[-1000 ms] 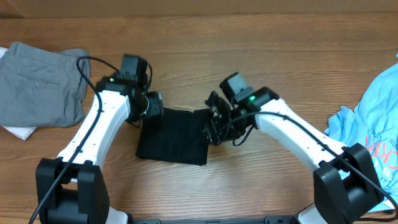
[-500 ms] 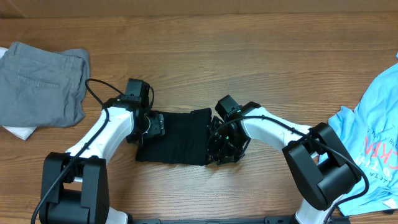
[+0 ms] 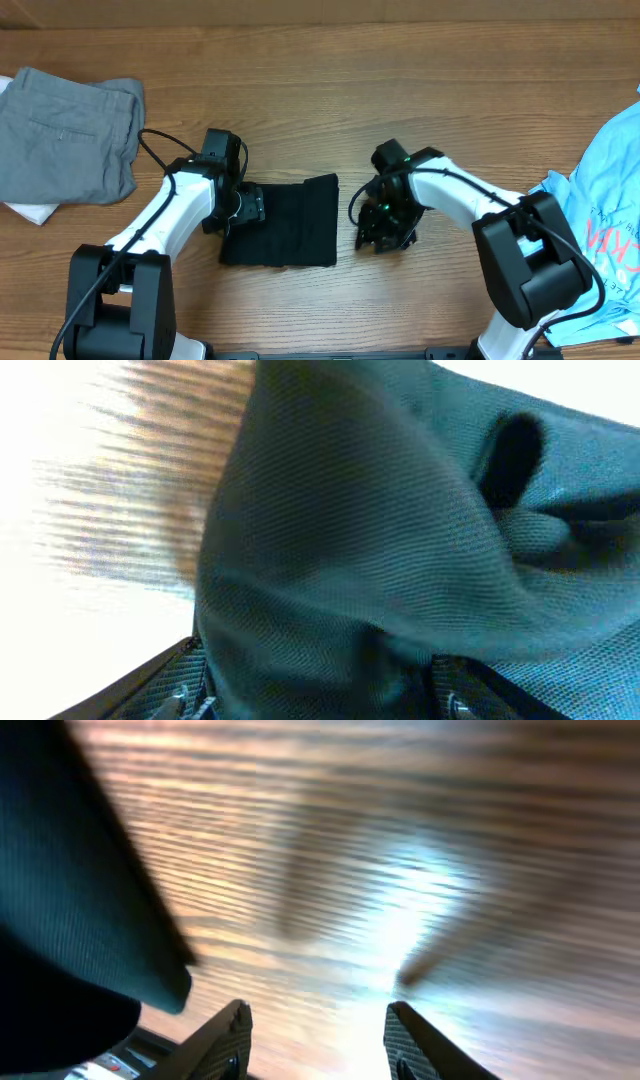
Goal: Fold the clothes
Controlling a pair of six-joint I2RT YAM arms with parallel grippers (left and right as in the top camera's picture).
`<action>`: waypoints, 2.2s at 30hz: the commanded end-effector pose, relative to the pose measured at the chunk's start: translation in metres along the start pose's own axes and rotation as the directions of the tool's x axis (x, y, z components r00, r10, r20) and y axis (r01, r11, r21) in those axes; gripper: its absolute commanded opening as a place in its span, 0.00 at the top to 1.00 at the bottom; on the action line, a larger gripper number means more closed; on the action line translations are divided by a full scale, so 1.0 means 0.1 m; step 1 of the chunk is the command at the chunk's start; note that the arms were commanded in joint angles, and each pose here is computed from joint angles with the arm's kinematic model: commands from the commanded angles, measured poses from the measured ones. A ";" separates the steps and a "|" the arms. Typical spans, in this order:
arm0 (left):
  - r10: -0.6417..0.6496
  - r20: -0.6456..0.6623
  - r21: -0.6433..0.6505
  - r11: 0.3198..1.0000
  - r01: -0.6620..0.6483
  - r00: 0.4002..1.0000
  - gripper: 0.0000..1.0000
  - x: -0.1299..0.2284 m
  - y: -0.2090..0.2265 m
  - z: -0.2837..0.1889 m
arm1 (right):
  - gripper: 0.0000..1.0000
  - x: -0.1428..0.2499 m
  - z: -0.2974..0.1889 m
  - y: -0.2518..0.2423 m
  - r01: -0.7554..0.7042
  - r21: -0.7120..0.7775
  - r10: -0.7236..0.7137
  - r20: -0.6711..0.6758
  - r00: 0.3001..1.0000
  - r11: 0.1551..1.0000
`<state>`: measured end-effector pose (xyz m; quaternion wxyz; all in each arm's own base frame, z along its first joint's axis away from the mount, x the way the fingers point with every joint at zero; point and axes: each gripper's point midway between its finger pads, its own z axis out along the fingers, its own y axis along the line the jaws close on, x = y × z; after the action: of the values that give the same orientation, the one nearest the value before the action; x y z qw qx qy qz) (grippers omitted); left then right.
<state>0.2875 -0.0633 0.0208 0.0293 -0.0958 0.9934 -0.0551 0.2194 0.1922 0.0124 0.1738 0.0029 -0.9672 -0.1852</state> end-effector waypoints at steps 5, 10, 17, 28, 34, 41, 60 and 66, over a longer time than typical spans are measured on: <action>0.065 0.308 0.072 0.993 -0.091 0.949 0.13 -0.80 -0.33 -0.72 | 0.51 -0.02 -0.69 0.74 0.302 -0.188 -0.263 0.204 0.943 0.935; 0.099 0.425 0.087 0.985 -0.150 0.900 0.16 -1.10 -0.45 -0.81 | 0.67 0.16 -0.83 1.26 0.452 -0.413 -0.384 0.240 0.892 0.791; 0.122 0.341 0.071 0.985 -0.155 0.932 0.20 -1.09 -0.43 -0.37 | 0.68 0.22 -0.56 1.45 0.508 -0.404 -0.453 0.230 0.861 0.760; 0.127 -0.061 -0.100 0.986 -0.133 0.990 0.24 -0.36 0.05 0.25 | 0.69 0.10 0.18 1.19 0.363 -0.325 -0.373 0.034 0.927 0.873; 0.054 -0.225 -0.210 0.972 -0.103 0.973 0.31 0.05 0.31 0.16 | 0.70 -0.26 0.29 0.75 0.214 -0.146 -0.206 0.068 0.976 0.966; -0.040 -0.351 -0.174 0.984 -0.023 0.936 0.35 0.39 0.24 0.10 | 0.70 -0.74 0.04 0.53 0.158 -0.160 -0.123 0.210 0.970 0.974; 0.194 0.140 0.191 0.957 -0.219 0.971 0.00 -0.56 -0.52 -0.52 | 0.55 -0.85 -1.63 0.13 0.103 0.060 -0.120 0.486 0.865 0.993; 0.294 0.205 0.324 0.880 -0.348 0.934 0.00 -0.67 -0.82 -0.44 | 0.53 -0.75 -1.78 0.12 0.097 0.052 -0.110 0.511 0.852 0.994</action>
<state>0.3649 -0.1070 0.0794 0.1346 0.0171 0.9772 -0.1632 0.3483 0.1474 0.1422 -0.0929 0.0048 -0.9784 -0.1844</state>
